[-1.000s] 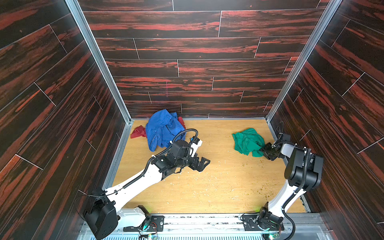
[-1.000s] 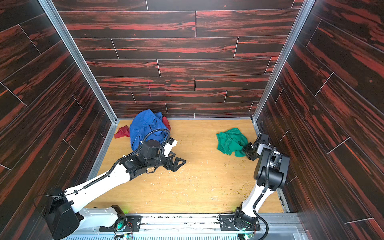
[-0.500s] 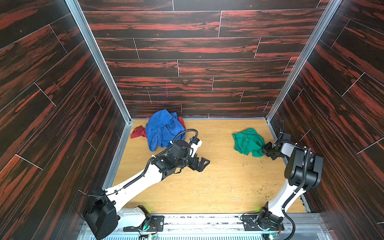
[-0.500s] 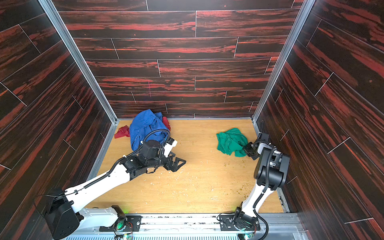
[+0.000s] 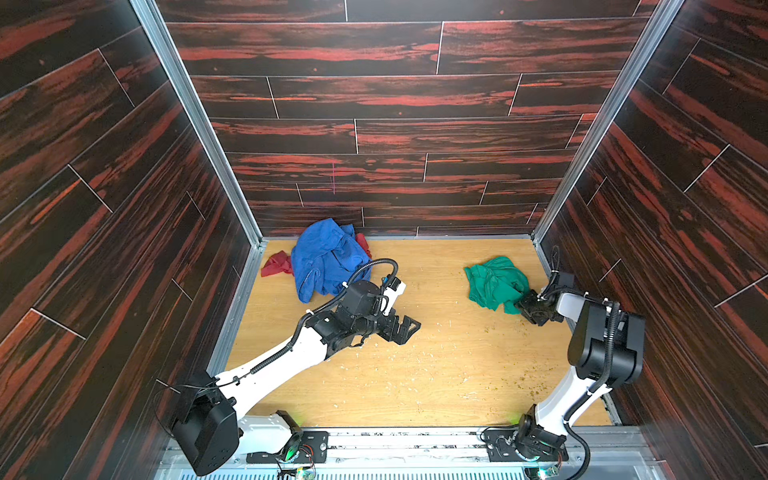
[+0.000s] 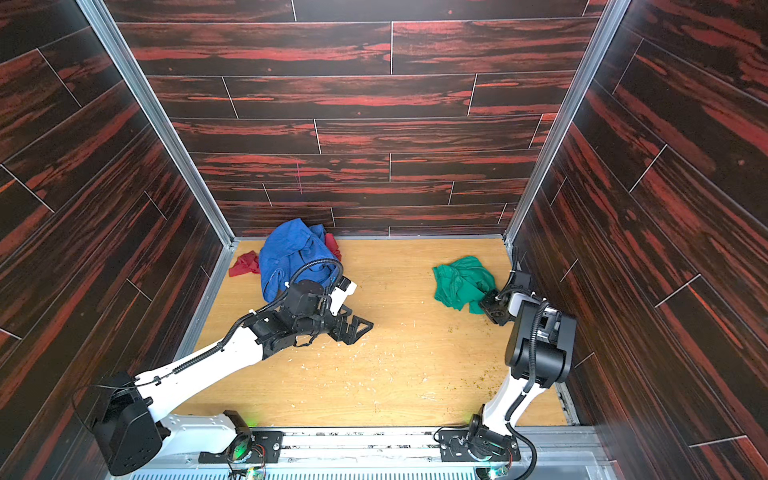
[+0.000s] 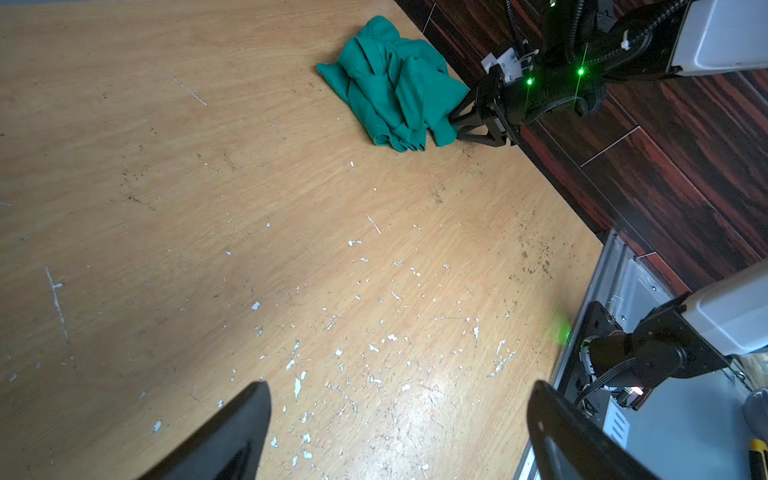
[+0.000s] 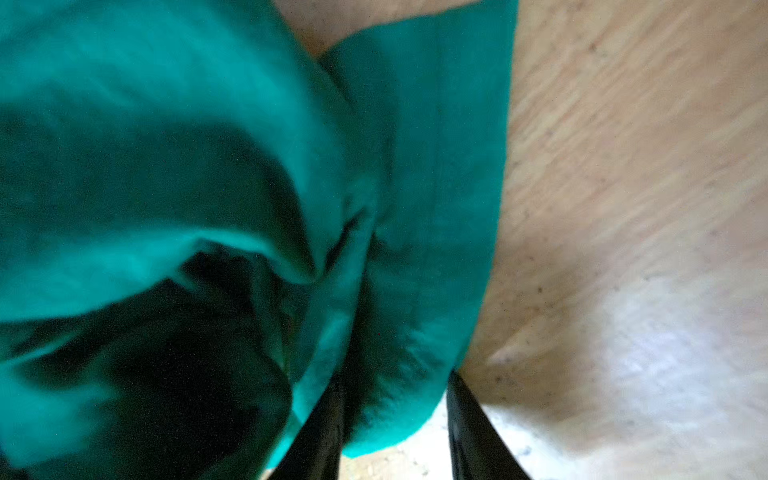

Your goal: Pick out a specific cloth from the pile

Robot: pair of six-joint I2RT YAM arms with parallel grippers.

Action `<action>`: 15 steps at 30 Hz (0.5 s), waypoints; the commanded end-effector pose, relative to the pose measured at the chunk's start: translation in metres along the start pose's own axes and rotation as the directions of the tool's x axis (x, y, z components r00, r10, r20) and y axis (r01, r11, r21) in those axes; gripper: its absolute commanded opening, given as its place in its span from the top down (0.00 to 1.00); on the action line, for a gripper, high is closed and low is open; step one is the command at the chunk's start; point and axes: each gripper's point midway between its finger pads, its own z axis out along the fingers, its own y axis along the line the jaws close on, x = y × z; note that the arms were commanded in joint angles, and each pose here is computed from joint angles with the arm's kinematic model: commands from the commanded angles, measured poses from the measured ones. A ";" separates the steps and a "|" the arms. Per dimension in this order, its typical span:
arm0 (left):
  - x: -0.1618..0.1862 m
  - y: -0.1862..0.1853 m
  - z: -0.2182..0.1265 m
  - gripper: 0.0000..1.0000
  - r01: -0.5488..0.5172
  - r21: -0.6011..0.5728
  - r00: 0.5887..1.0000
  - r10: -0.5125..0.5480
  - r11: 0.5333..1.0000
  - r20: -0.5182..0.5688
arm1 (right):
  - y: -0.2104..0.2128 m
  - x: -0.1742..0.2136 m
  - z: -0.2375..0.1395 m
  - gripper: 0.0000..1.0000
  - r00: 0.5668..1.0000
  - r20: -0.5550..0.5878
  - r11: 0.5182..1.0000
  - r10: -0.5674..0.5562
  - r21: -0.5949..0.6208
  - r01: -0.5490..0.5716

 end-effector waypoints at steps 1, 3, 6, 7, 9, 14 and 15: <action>0.000 -0.005 -0.007 0.01 -0.026 0.005 1.000 0.026 1.000 0.001 | -0.007 0.015 0.012 0.58 0.997 -0.054 0.999 0.051 0.014 -0.050; 0.000 -0.004 -0.010 0.01 -0.027 -0.004 1.000 0.027 1.000 0.006 | -0.005 0.014 0.013 0.60 0.997 -0.056 0.999 0.052 0.012 -0.051; 0.000 -0.003 -0.010 0.01 -0.026 -0.011 1.000 0.026 1.000 0.009 | -0.004 0.011 0.013 0.72 0.998 -0.051 0.999 0.047 0.010 -0.047; 0.001 -0.002 -0.010 0.01 -0.025 -0.011 1.000 0.025 1.000 0.007 | -0.003 0.010 0.013 0.78 0.998 -0.050 0.999 0.043 0.009 -0.042; 0.001 -0.003 -0.008 0.01 -0.024 -0.008 1.000 0.024 1.000 0.002 | -0.002 0.008 0.013 0.87 0.998 -0.046 0.999 0.039 0.009 -0.038; -0.001 -0.003 -0.010 0.01 -0.033 -0.013 0.999 0.033 0.999 -0.002 | 0.002 -0.002 0.001 1.00 1.000 -0.005 1.000 0.025 0.014 -0.025; -0.002 -0.003 -0.011 0.01 -0.035 -0.013 0.999 0.035 0.999 -0.001 | 0.003 -0.004 -0.003 1.00 1.000 0.006 1.000 0.017 0.015 -0.017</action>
